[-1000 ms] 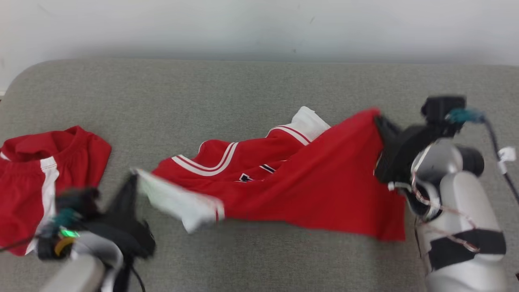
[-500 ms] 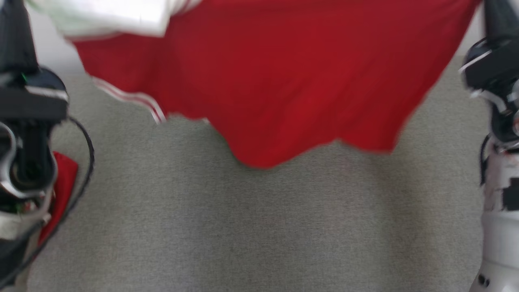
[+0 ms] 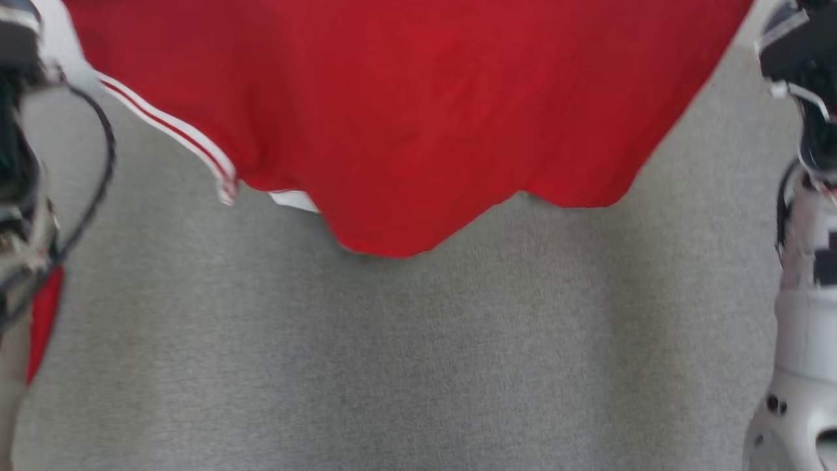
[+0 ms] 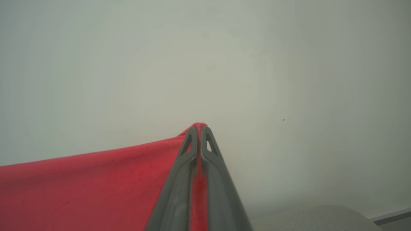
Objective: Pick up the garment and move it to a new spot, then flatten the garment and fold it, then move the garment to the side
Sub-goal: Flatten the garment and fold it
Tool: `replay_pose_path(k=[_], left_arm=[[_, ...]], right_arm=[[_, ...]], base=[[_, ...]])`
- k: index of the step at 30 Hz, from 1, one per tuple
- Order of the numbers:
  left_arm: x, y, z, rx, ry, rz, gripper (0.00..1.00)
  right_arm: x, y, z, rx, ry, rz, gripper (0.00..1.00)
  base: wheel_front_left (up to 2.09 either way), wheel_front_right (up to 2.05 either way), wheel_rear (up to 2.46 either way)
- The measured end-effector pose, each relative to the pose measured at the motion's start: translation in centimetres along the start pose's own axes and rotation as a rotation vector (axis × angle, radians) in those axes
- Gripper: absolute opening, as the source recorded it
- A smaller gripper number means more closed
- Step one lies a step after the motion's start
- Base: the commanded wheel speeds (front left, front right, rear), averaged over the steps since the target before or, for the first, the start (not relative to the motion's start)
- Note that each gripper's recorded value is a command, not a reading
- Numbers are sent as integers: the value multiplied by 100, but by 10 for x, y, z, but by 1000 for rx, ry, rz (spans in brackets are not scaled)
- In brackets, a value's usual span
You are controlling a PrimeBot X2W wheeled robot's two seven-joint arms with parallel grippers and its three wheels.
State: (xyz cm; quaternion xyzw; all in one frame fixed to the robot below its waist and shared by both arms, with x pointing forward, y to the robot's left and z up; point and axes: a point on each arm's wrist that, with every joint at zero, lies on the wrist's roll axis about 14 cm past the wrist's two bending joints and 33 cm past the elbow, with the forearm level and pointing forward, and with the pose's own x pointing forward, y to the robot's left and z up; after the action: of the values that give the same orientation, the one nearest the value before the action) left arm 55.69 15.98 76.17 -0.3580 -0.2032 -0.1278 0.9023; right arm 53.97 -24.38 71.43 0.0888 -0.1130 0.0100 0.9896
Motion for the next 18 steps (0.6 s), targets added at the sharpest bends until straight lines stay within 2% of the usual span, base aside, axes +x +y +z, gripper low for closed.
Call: replay_pose_path(k=[4, 6, 8, 10, 12, 13, 15, 16, 18], left_arm=[[31, 16, -7, 73, -61, 20, 0], [46, 16, -5, 216, -124, -21, 0], [60, 9, -5, 312, -180, -78, 0], [74, -5, 3, 302, -269, -131, 0], [83, -21, 13, 246, -352, -189, 0], [85, -33, 15, 251, -383, -248, 0], [81, -53, 23, 163, -458, -357, 0], [77, -60, 22, 152, -479, -415, 0], [74, -62, 20, 125, -499, -455, 0]], right_arm=[[33, 12, -14, -71, -10, 17, 0], [49, 13, -15, -141, -59, 12, 0], [65, 13, -3, -216, -146, 2, 0], [78, 12, 16, -224, -262, -12, 0], [86, 11, 19, -260, -334, -17, 0], [89, 11, 17, -281, -362, -18, 0], [94, 10, 15, -297, -417, -17, 0], [97, 10, 12, -319, -433, -12, 0], [99, 10, 4, -343, -431, -8, 0]], base=[[0, 0, 0], [0, 0, 0], [0, 0, 0], [0, 0, 0], [0, 0, 0], [0, 0, 0], [0, 0, 0], [0, 0, 0], [0, 0, 0]])
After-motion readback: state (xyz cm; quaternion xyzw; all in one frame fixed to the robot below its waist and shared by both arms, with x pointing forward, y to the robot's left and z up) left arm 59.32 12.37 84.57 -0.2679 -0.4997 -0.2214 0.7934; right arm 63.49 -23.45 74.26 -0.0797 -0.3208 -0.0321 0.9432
